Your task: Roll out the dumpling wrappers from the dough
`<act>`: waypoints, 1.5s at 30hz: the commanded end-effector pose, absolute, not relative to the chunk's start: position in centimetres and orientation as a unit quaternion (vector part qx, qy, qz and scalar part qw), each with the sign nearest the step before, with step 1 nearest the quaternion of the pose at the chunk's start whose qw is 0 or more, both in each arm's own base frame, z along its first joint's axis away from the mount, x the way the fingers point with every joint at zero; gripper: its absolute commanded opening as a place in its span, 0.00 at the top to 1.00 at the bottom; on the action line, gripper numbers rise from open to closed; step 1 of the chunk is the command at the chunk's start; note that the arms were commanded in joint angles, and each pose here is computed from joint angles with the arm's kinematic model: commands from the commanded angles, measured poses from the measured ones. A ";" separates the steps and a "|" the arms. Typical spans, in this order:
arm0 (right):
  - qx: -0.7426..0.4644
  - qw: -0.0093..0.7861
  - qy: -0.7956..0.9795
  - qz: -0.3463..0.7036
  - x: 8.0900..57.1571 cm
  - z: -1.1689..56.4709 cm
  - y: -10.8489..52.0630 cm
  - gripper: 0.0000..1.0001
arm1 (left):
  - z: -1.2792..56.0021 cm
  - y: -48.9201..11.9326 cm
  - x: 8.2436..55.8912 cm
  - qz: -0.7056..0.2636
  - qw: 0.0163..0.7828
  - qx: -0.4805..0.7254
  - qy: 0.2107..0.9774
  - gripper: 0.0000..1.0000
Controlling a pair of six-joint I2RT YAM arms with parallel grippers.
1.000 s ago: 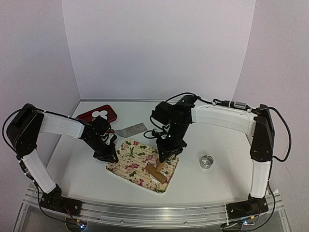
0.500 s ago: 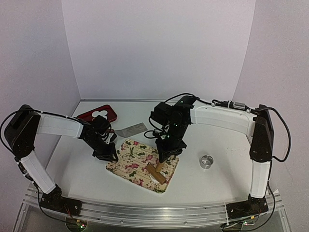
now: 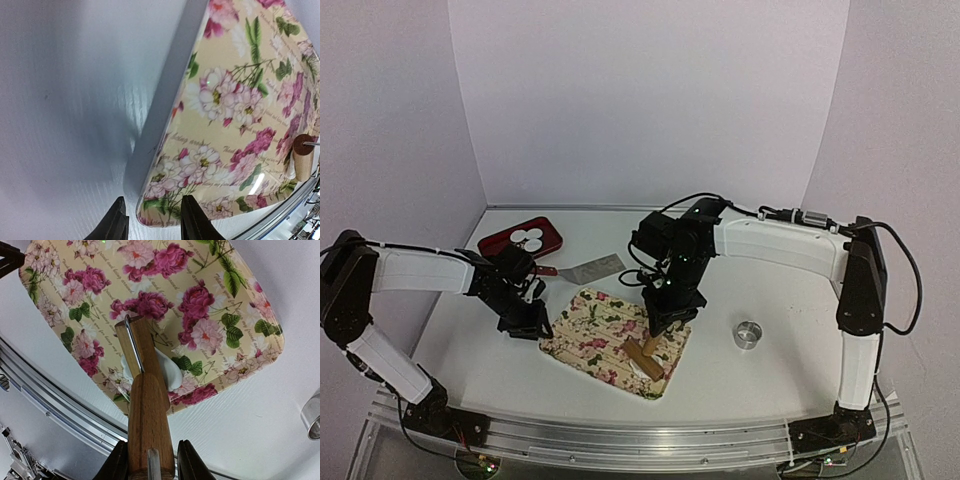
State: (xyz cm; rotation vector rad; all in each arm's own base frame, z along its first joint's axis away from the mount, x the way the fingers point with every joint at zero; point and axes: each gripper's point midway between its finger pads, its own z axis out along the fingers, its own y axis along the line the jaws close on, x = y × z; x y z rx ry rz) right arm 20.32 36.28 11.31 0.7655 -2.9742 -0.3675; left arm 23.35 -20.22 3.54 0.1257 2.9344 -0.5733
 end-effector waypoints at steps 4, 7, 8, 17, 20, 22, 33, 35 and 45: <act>0.234 0.055 -0.971 -0.012 20.3 7.1 32.7 1.00 | 2.5 -20.5 21.9 -0.207 0.042 0.040 0.977 0.68; 0.231 0.058 -0.971 -0.007 20.3 6.9 32.4 1.00 | 1.8 -20.3 21.5 -0.200 0.030 0.044 0.978 0.72; 0.230 0.059 -0.971 -0.006 20.3 6.8 32.2 1.00 | 1.5 -20.2 21.4 -0.196 0.026 0.044 0.979 0.75; 0.215 0.067 -0.974 0.001 20.7 6.6 31.0 1.00 | -0.6 -18.2 20.8 -0.132 0.004 0.023 0.991 0.93; 0.212 0.073 -0.975 0.000 20.8 6.4 30.3 1.00 | -0.7 -17.6 20.8 -0.115 0.002 0.013 0.993 1.00; 0.205 0.075 -0.976 -0.003 21.1 6.4 29.7 1.00 | -0.7 -17.3 20.8 -0.108 0.002 0.006 0.994 1.00; 0.177 0.079 -0.981 -0.009 23.2 6.3 26.4 1.00 | -0.8 -16.1 20.2 -0.084 0.000 -0.018 0.996 1.00; 0.170 0.080 -0.982 -0.009 23.6 6.3 25.7 1.00 | -0.8 -16.0 20.2 -0.081 0.001 -0.019 0.997 1.00; 0.149 0.077 -0.986 -0.005 24.7 6.3 24.0 1.00 | -0.7 -16.0 20.8 -0.072 0.004 -0.019 0.997 1.00</act>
